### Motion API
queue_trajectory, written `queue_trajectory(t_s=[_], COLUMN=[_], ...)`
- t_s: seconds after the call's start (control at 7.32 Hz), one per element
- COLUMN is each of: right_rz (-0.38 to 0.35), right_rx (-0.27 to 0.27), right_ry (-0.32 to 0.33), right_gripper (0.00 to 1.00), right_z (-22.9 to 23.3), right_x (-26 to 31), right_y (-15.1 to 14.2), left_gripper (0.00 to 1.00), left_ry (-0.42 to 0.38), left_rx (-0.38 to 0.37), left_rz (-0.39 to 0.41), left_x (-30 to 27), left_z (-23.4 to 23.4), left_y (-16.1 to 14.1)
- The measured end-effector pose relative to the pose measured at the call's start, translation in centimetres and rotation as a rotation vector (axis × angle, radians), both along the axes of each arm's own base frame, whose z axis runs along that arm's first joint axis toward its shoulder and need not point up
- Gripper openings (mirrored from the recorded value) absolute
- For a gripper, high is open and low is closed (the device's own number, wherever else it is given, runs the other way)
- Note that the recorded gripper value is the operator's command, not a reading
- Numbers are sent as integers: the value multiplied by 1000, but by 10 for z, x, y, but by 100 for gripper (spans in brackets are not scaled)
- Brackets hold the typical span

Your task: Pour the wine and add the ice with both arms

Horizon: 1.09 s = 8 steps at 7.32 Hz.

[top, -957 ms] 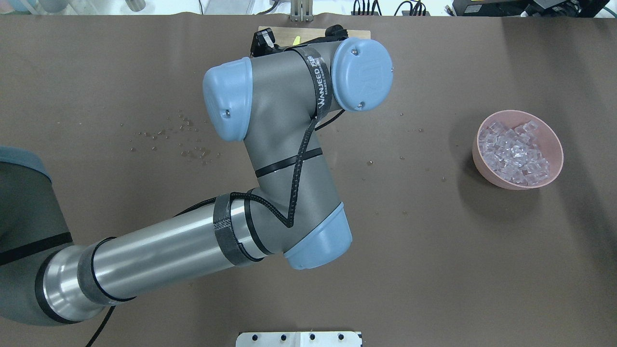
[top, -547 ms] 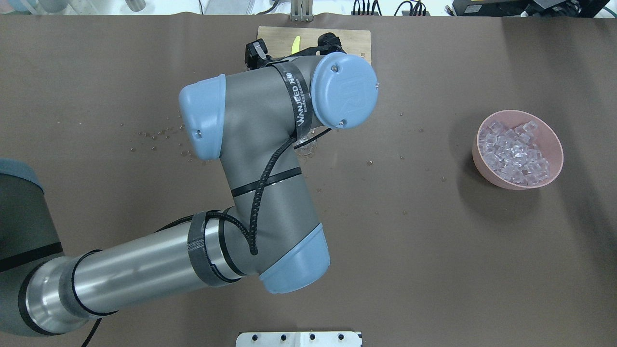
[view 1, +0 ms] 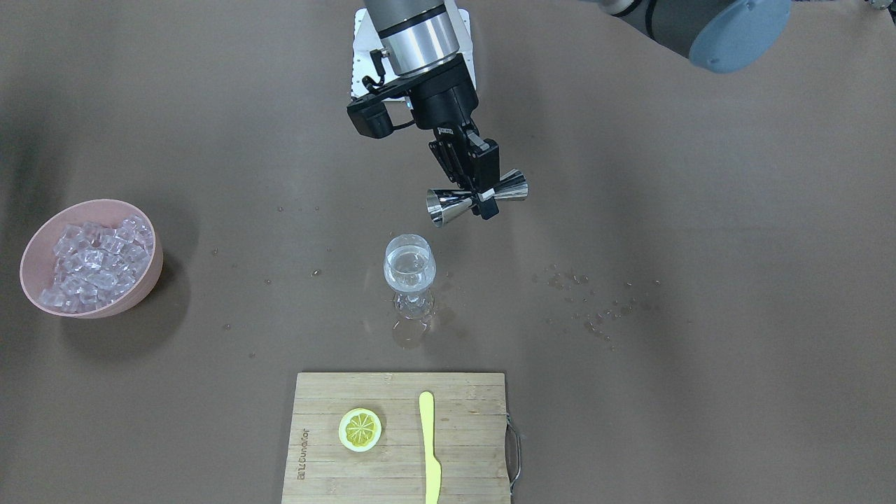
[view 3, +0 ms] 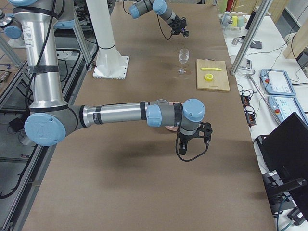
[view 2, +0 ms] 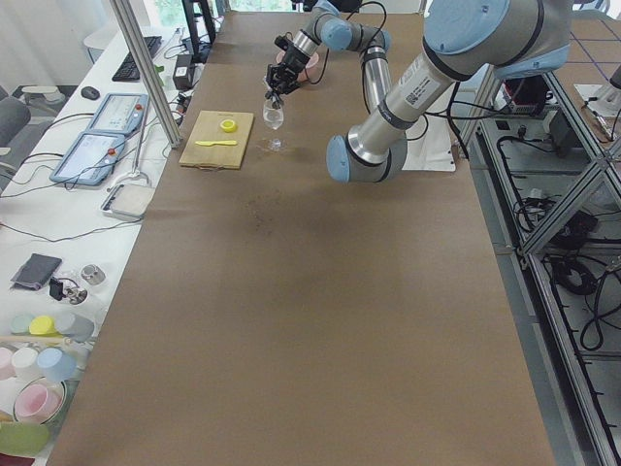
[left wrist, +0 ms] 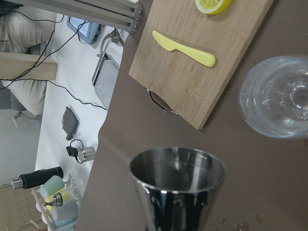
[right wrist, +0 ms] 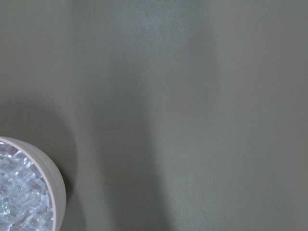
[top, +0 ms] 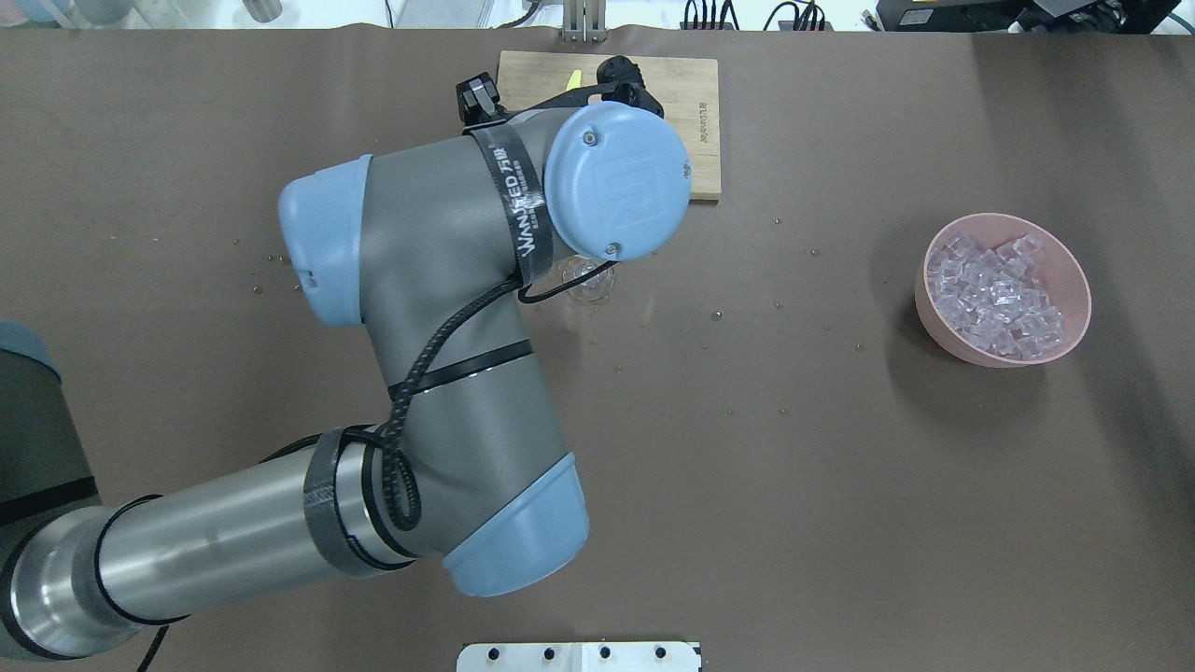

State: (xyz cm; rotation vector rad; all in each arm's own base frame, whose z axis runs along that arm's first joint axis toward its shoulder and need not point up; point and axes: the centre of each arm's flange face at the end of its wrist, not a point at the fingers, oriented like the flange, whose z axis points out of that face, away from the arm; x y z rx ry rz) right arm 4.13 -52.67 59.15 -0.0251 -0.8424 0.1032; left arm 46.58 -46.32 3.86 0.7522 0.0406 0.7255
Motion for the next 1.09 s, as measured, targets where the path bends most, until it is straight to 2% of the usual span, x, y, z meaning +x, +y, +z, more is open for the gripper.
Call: queue_trajectory(t_s=[0.14,0.68,0.96,1.09], right_rz=[0,1,3,4], right_rx=[2,-1,-9,-11], right_ry=[0,-6,-13,-19], right_gripper=[100,100,100,100], right_z=[-1,-2,-3,-5], right_x=[0,-1,-5,-6], right_y=[0,0,0,0], left_gripper=[0,0,0,0], left_ry=[63,472,591,616], left_rx=[24,40,15,5], left_rz=[-21,-188,-322,-377], left_x=[-18,-96,-128,-144], left_z=[9,79,112,124], left_y=[-1,-36,-54,-63])
